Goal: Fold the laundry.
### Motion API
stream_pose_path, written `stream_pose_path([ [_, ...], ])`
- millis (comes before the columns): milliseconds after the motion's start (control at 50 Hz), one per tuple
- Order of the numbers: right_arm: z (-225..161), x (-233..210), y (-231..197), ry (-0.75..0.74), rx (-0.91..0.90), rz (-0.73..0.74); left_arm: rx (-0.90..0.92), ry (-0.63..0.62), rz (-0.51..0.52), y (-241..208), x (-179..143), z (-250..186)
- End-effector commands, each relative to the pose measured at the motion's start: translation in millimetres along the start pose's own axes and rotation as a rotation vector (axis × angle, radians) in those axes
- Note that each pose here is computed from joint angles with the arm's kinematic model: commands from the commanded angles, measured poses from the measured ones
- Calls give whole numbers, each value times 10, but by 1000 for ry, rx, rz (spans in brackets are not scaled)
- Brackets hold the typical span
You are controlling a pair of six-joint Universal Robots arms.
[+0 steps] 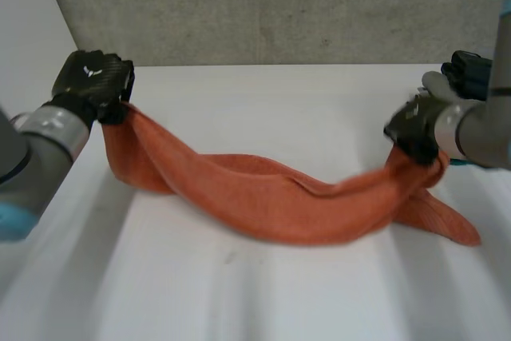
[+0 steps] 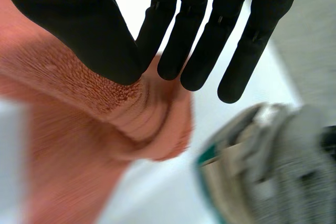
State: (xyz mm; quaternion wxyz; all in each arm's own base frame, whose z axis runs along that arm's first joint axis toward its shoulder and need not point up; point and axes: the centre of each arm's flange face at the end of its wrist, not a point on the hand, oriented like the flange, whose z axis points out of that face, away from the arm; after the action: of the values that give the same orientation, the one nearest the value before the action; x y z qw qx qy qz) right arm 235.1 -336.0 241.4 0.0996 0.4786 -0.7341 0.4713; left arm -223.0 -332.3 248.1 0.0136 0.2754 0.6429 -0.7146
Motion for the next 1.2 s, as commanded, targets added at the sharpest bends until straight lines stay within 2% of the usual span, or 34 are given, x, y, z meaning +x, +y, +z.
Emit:
stream_pose_path([
  [20,173,755,-734,385,410,147,191,-187,49,-429,-362,710],
  [60,97,932,-924,473,531,181,286,-254,30,-686,-511,790],
  [80,-17,1102,-1097,557,656,224,341,-286,15,-823,-595,810],
  [100,-70,1164,-1153,585,700,242,456,-337,-23,-1066,-716,831],
  [160,-267,1387,-1306,694,856,312,664,-419,-89,-1370,-951,828],
  [240,-415,1436,-1370,727,927,330,810,-449,-108,-1586,-1057,772],
  [280,-436,1404,-1358,716,921,327,799,-444,-109,-1590,-1053,751],
  [360,-389,1285,-1257,669,866,330,673,-401,-124,-1342,-958,781],
  [420,-210,1106,-1104,586,788,335,552,-358,-140,-1041,-832,785],
  [520,62,713,-858,380,669,319,471,-264,-140,-869,-651,601],
  [580,259,509,-776,253,647,301,482,-172,-134,-928,-527,447],
  [800,633,275,-851,111,739,241,661,10,-98,-1652,-241,-392],
  [960,829,-448,-1064,-77,807,194,776,98,-59,-1946,-116,-1044],
  [1040,948,-1072,-1025,-230,791,177,812,97,-57,-2013,-117,-1280],
  [1120,1085,-1473,-957,-288,771,173,843,103,-84,-2069,-130,-1466],
  [1200,1217,-1657,-865,-313,754,173,875,118,-126,-2111,-142,-1607],
])
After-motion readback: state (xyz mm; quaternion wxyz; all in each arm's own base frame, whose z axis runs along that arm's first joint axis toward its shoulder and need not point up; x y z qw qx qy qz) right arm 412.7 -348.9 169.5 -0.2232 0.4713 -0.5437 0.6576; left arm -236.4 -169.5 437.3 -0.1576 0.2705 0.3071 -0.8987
